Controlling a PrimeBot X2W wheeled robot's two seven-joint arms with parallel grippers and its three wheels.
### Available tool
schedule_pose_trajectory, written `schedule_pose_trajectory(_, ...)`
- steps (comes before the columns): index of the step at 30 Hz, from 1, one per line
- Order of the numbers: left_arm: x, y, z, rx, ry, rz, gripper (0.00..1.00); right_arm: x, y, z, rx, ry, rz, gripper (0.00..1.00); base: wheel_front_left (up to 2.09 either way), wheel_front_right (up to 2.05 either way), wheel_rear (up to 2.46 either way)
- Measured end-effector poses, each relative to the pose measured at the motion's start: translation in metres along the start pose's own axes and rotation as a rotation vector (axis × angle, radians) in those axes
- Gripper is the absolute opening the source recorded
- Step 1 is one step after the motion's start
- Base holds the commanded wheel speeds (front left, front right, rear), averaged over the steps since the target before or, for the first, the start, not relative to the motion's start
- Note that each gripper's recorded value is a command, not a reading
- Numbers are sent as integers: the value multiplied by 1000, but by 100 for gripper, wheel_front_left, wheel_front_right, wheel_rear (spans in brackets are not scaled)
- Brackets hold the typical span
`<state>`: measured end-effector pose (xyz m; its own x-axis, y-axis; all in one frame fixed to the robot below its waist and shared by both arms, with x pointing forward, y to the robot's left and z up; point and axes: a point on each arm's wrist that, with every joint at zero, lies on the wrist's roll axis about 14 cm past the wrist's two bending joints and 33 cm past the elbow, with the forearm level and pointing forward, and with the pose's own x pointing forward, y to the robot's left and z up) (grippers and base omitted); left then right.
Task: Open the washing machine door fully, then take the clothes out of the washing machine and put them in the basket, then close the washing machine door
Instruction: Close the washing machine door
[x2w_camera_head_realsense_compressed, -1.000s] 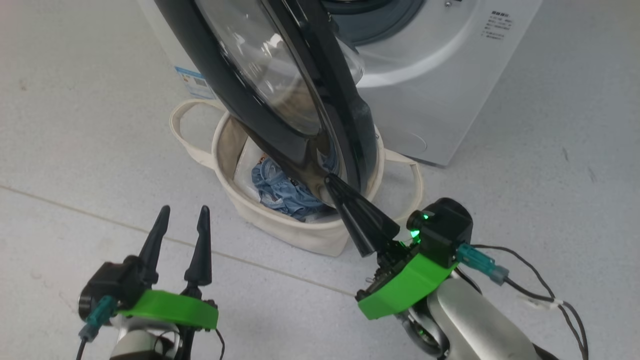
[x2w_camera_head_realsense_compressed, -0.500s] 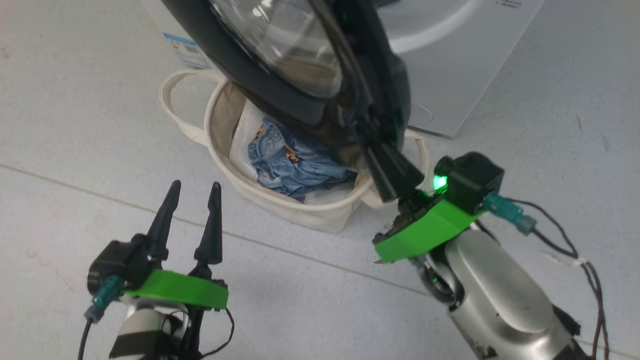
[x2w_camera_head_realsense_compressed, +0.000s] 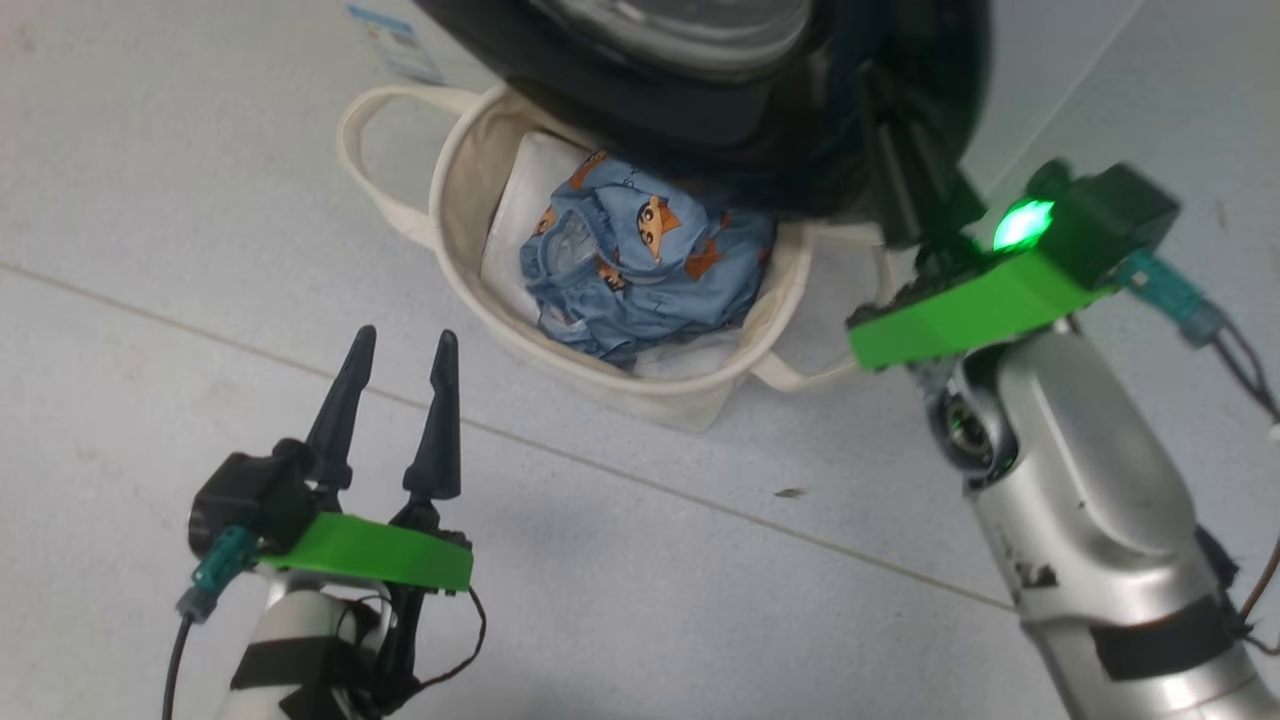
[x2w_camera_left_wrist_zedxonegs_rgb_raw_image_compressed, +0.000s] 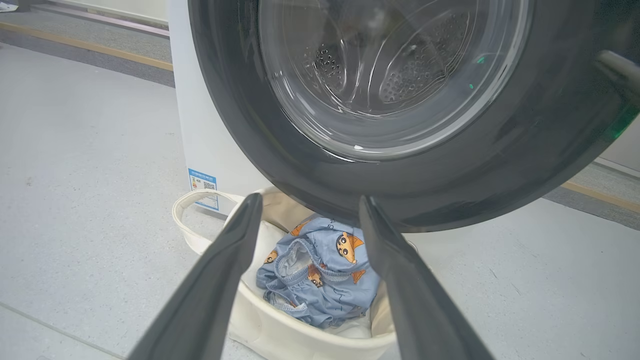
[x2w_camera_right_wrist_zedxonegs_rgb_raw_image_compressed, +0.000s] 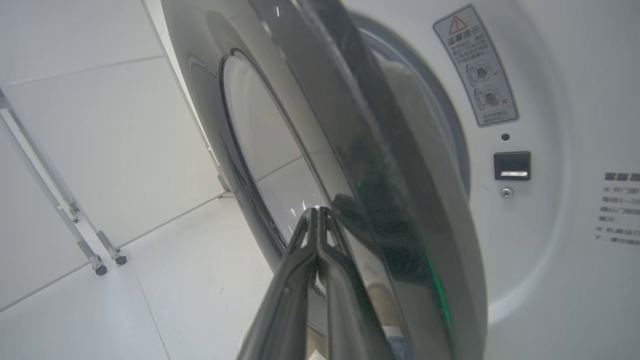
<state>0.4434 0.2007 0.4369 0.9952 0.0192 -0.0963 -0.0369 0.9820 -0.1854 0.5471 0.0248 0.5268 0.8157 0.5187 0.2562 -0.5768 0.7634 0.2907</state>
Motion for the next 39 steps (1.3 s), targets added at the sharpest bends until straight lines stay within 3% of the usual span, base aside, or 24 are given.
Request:
schedule_pose_trajectory(15, 5, 7, -19, -8, 49, 38, 100, 40, -55, -9, 24, -45, -118, 0, 0, 0, 0)
schedule_pose_trajectory(29, 10, 7, -35, -24, 86, 54, 100, 64, -82, -14, 58, -75, -173, 0, 0, 0, 0)
schedule_pose_trajectory(39, 16, 4, -31, -23, 72, 42, 100, 65, -79, -12, 56, -78, -160, 0, 0, 0, 0)
